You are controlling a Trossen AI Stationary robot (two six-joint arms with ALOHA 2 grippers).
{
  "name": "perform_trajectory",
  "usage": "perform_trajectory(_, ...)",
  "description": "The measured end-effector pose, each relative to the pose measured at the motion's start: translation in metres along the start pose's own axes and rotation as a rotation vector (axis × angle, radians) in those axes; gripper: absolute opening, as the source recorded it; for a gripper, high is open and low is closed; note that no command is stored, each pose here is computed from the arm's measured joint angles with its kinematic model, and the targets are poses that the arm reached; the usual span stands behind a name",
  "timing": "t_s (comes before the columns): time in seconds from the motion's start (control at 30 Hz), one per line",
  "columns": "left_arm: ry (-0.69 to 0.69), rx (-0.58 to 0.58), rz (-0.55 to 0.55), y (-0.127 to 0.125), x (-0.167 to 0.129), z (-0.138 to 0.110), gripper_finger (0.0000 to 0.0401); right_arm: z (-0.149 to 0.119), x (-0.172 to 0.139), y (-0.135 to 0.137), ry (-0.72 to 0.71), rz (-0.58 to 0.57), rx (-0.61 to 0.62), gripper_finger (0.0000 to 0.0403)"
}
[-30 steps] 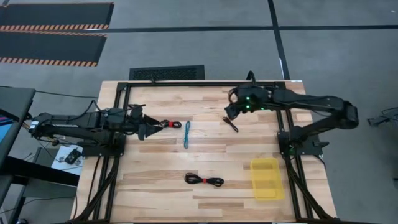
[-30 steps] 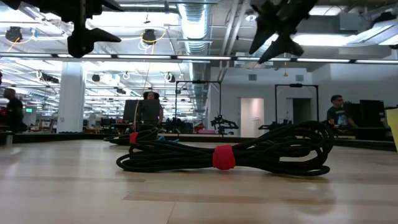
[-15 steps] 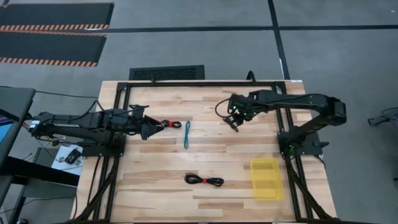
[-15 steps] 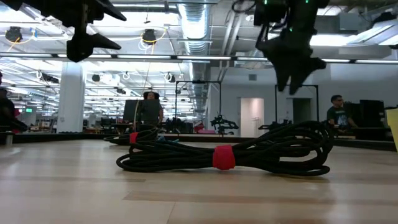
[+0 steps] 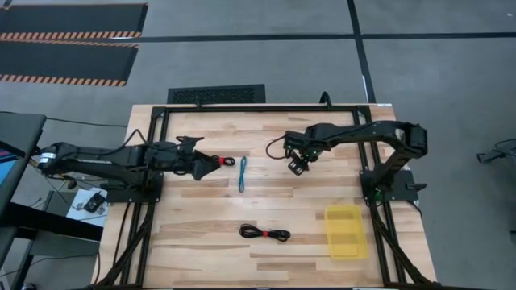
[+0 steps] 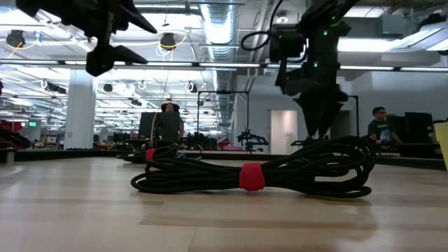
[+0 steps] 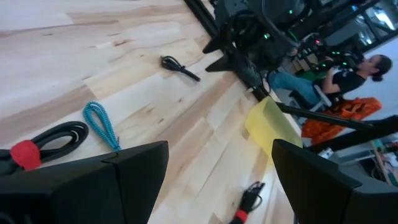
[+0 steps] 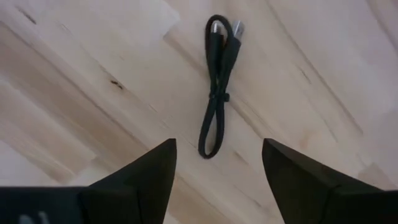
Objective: Pick and place USB-C Cables
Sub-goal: Put the top right black charger cable into the yellow bin
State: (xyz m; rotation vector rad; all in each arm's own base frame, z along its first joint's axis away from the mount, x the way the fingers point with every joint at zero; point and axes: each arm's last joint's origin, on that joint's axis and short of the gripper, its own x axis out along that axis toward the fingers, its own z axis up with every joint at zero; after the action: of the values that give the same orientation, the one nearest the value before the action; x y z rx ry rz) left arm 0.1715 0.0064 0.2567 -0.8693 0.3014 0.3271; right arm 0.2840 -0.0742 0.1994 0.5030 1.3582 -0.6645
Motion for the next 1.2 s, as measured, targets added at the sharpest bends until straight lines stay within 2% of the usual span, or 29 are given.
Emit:
perform_trajectory(0.37, 0.011, -0.014, 0.023, 0.004, 0.012, 0.002, 0.0281, 0.016, 0.042, 0.004, 0.033, -0.028, -0.094, 0.0265)
perform_trajectory(0.63, 0.013, -0.028, 0.026, 0.004, 0.012, 0.002, 0.0281, 0.024, 0.065, 0.000, 0.101, 0.051, -0.106, 0.0253)
perform_trajectory(0.77, 0.011, -0.029, 0.029, 0.004, 0.012, 0.002, 0.0281, 0.026, 0.066, -0.005, 0.107, 0.051, -0.090, 0.0198)
perform_trajectory(1.0, -0.009, -0.030, 0.044, 0.005, 0.012, 0.003, 0.0281, 0.030, 0.067, -0.016, 0.126, 0.046, -0.006, 0.0032)
perform_trajectory(1.07, -0.008, -0.030, 0.043, 0.005, 0.012, 0.003, 0.0281, 0.030, 0.067, -0.016, 0.120, 0.049, -0.004, 0.0016)
perform_trajectory(1.2, -0.007, -0.030, 0.043, 0.005, 0.012, 0.003, 0.0281, 0.027, 0.058, -0.015, 0.113, 0.070, -0.002, 0.0022)
